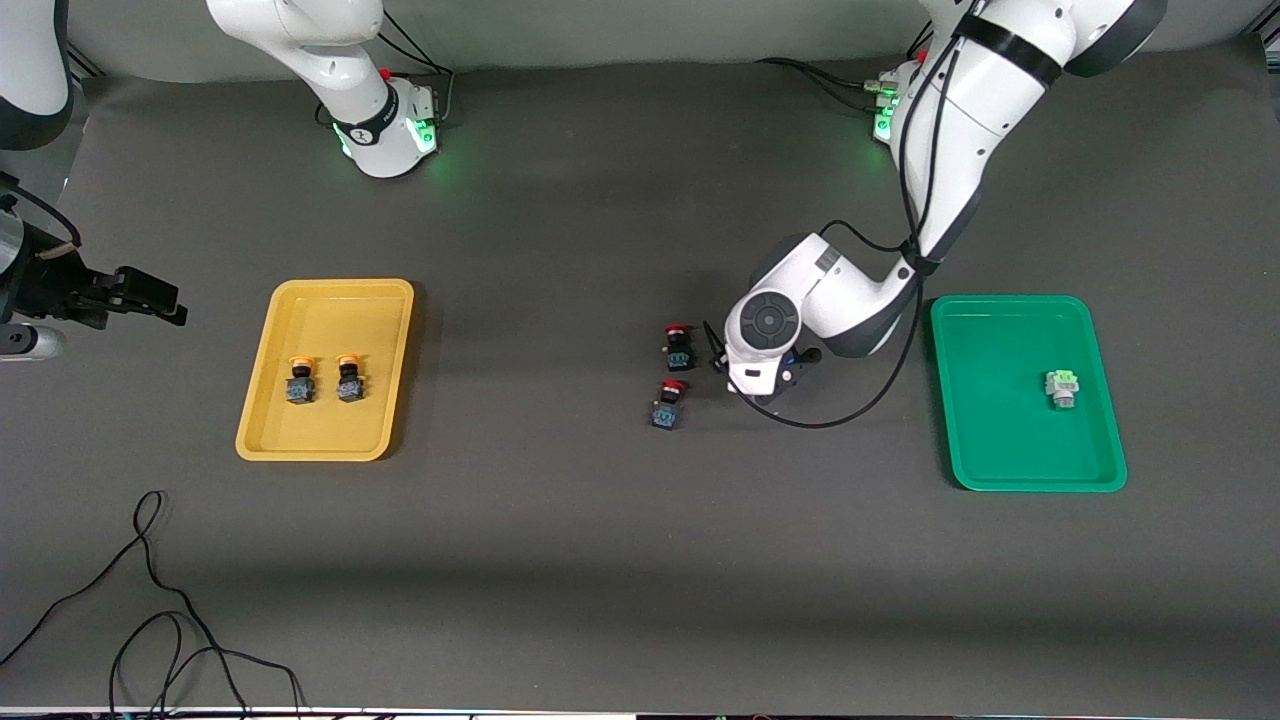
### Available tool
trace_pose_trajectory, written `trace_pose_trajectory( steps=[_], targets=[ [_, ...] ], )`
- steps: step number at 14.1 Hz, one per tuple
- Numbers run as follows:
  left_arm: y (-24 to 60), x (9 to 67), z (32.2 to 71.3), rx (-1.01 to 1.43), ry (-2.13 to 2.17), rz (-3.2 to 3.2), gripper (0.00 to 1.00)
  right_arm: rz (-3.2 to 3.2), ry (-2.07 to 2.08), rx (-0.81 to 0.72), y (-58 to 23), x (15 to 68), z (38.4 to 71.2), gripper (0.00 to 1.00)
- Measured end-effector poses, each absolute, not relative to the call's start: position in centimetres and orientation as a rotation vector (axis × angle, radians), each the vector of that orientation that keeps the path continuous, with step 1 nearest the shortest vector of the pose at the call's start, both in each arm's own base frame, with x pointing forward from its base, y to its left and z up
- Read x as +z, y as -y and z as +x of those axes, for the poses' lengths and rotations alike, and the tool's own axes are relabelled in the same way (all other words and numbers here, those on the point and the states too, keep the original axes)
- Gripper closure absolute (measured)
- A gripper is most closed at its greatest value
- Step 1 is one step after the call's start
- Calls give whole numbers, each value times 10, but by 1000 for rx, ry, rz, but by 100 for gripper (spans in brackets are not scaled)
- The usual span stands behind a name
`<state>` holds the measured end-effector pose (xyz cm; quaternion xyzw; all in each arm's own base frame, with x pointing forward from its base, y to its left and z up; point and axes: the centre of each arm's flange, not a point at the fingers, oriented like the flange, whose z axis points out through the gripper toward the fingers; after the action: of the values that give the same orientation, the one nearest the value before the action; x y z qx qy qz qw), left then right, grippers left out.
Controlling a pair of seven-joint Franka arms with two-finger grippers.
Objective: Place green and yellow buttons in trays
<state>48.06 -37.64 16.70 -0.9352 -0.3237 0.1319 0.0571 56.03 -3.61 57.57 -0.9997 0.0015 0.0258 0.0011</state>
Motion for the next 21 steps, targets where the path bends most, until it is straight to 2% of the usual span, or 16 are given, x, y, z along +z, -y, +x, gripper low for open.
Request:
trace_pose_trajectory(
  steps=[1, 6, 11, 13, 16, 21],
  targets=[
    [377, 168, 481, 393, 976, -2838, 53, -3139, -6, 80, 36, 576, 560, 0],
    [367, 189, 489, 348, 733, -2853, 54, -3140, -10, 64, 35, 582, 558, 0],
    [323, 318, 520, 270, 295, -2899, 54, -3137, -10, 108, 35, 582, 553, 0],
    [287, 365, 531, 263, 96, -2904, 54, -3137, -10, 108, 34, 583, 553, 0],
    [198, 399, 557, 335, -109, -2908, 54, -3138, -11, 96, 34, 586, 554, 0],
    [55, 392, 581, 437, -309, -2961, 54, -3139, -12, 91, 34, 588, 554, 0]
  ],
)
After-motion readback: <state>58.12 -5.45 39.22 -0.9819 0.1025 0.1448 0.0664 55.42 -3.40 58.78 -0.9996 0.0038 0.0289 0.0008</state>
